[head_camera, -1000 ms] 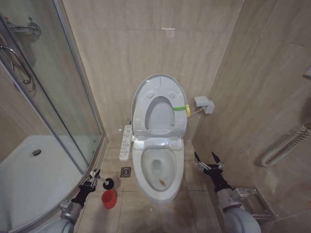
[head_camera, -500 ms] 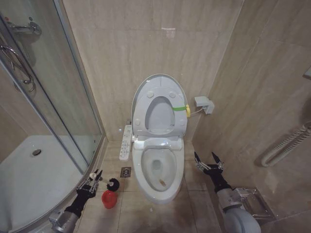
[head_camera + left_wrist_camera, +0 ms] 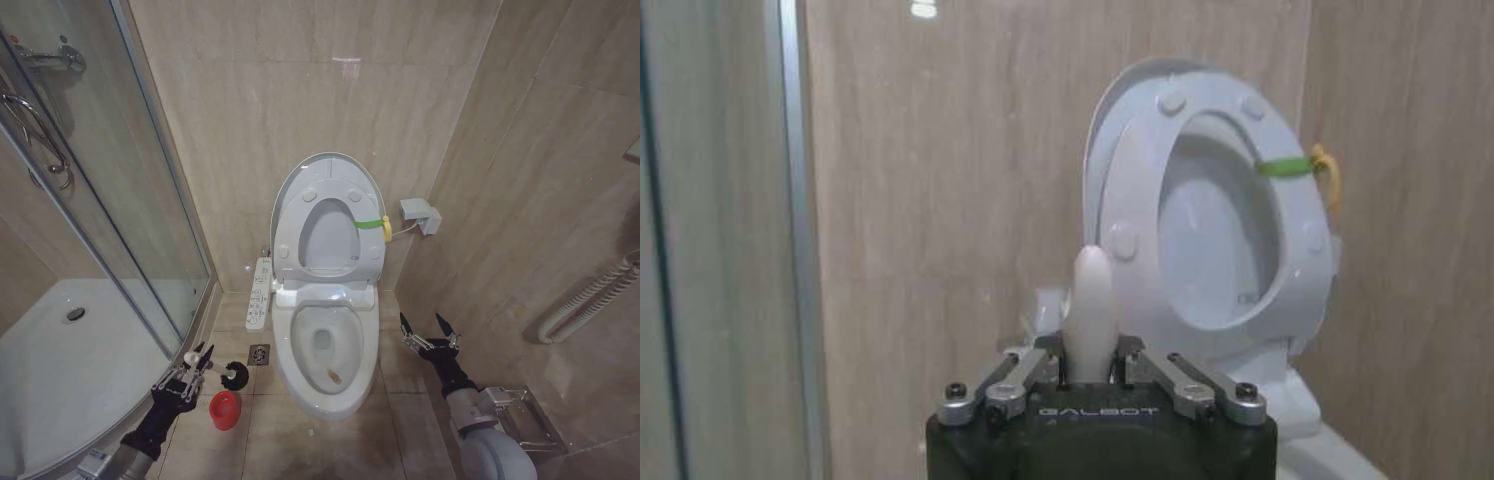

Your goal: Open the toilet lid, clean the toilet bowl with a toilet brush, close the toilet lid, and flush.

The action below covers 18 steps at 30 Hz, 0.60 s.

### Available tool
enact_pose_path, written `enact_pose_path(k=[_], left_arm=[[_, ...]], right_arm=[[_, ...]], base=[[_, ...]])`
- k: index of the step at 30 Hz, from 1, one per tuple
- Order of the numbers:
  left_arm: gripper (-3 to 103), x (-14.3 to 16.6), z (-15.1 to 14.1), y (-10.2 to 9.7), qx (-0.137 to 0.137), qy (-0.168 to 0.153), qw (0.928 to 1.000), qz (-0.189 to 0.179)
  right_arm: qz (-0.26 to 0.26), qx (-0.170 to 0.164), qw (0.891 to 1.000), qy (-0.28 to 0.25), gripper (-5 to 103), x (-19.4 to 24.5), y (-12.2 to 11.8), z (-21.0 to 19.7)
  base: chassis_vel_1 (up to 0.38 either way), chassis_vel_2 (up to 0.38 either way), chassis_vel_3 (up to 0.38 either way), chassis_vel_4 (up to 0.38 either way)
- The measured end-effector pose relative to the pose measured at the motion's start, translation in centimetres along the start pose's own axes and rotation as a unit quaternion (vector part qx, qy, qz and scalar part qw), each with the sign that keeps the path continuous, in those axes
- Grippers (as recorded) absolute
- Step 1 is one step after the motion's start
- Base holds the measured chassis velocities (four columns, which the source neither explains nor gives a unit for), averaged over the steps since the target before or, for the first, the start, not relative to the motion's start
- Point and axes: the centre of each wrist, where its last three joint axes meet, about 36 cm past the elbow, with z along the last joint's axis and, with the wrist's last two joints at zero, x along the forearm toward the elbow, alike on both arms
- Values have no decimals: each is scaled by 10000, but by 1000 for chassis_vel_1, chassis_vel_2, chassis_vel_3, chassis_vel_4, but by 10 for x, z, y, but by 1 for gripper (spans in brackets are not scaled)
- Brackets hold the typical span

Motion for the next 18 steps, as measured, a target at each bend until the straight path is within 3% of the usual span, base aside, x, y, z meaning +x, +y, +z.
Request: enact_pose_path(k=[7,11,18], left_arm=[[22,-11,-13,3,99,-337,9989,314],[22,-25,-12,11,207,-665,9943,804],[22,-43,-8,25,247,-771,9935,801]], right_arm=[[0,0,10000,0,100,0,0,0],[0,0,10000,0,100,0,0,0],[0,0,10000,0,100,0,0,0]], base=[[0,0,0,0],[0,0,0,0],[0,0,0,0]])
